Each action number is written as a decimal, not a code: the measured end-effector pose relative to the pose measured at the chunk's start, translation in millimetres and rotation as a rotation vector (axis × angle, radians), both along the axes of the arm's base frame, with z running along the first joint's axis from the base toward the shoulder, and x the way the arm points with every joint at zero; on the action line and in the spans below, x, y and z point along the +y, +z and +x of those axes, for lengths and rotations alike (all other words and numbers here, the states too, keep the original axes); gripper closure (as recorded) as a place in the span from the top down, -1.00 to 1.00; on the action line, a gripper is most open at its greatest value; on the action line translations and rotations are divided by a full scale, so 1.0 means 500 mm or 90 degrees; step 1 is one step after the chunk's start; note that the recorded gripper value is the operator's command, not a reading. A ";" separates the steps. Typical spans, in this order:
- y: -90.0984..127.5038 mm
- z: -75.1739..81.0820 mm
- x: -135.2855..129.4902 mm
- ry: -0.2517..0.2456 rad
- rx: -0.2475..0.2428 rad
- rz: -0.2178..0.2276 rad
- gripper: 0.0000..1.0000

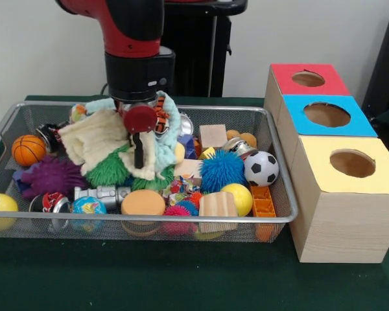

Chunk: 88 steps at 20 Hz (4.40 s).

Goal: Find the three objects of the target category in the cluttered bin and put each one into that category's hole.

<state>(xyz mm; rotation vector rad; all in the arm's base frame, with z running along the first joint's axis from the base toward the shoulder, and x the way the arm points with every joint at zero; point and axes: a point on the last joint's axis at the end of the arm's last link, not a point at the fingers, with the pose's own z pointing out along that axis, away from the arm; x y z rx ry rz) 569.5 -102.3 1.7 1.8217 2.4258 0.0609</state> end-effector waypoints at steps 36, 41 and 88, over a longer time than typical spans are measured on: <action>0.114 -0.052 -0.011 -0.042 -0.004 -0.015 1.00; 0.135 -0.044 -0.053 -0.040 -0.021 -0.030 1.00; 0.051 0.070 -0.459 0.037 -0.031 -0.059 1.00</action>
